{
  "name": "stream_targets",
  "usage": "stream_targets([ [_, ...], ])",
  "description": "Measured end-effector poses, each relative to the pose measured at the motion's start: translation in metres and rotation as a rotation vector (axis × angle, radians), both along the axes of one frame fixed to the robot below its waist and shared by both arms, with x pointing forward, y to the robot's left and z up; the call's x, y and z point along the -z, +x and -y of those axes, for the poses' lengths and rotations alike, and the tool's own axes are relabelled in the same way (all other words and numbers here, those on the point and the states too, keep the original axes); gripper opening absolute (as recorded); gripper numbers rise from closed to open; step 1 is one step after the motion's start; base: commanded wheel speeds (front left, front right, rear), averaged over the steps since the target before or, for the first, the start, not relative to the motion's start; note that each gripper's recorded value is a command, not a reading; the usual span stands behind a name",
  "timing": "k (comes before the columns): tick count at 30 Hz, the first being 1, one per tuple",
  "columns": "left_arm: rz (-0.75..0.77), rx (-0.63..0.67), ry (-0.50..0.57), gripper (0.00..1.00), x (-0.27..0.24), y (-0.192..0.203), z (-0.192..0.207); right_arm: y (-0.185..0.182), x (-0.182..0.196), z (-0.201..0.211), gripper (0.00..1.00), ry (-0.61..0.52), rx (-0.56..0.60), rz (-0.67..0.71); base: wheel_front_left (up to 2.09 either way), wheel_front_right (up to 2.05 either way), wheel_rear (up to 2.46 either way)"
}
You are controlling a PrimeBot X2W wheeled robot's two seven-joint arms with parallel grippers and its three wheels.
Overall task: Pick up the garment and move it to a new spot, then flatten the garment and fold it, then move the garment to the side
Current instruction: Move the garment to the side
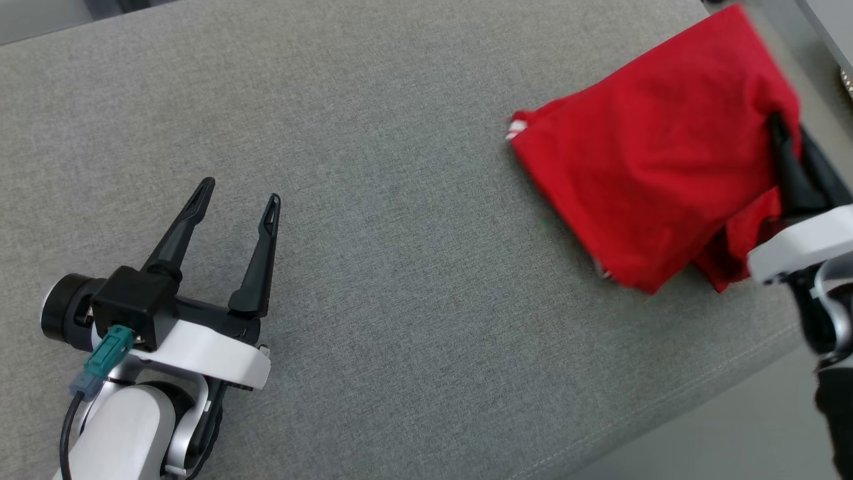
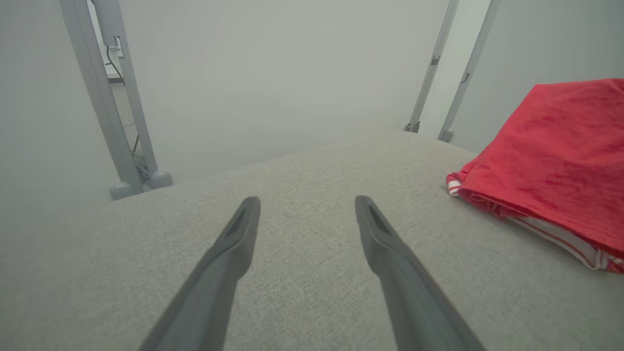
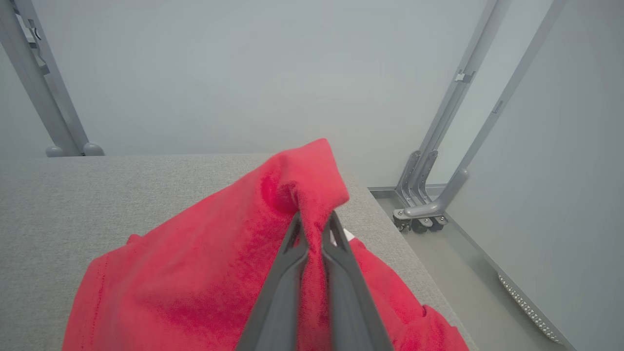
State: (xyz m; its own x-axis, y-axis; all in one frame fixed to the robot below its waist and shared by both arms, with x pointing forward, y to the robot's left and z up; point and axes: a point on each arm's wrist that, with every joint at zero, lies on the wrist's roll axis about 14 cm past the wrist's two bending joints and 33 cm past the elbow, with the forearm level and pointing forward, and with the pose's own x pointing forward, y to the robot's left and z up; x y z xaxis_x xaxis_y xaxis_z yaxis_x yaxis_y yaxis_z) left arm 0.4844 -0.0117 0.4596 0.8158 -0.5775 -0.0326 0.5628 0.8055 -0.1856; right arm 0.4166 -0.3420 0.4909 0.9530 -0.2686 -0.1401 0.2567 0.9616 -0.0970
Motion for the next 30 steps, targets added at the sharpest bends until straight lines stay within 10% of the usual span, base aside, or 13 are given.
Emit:
stream_targets([
  [9, -0.013, -0.006, 0.006, 1.00, 0.008, 0.005, -0.005, 0.000, -0.002, 0.054, 0.09, -0.179, 0.066, -0.122, 0.00, 0.00, 0.00],
  [10, -0.014, -0.009, 0.006, 1.00, 0.009, 0.005, -0.006, 0.000, 0.000, 0.056, 1.00, -0.187, 0.071, -0.127, 0.00, 0.00, 0.00],
  [22, 0.002, -0.039, -0.004, 1.00, 0.000, 0.006, -0.014, -0.036, 0.035, 0.059, 1.00, -0.044, 0.212, -0.176, 0.00, 0.00, 0.00],
  [30, 0.031, -0.118, -0.006, 1.00, -0.013, 0.003, -0.038, -0.020, -0.013, 0.023, 1.00, 0.066, 0.174, 0.150, 0.00, 0.00, 0.00],
])
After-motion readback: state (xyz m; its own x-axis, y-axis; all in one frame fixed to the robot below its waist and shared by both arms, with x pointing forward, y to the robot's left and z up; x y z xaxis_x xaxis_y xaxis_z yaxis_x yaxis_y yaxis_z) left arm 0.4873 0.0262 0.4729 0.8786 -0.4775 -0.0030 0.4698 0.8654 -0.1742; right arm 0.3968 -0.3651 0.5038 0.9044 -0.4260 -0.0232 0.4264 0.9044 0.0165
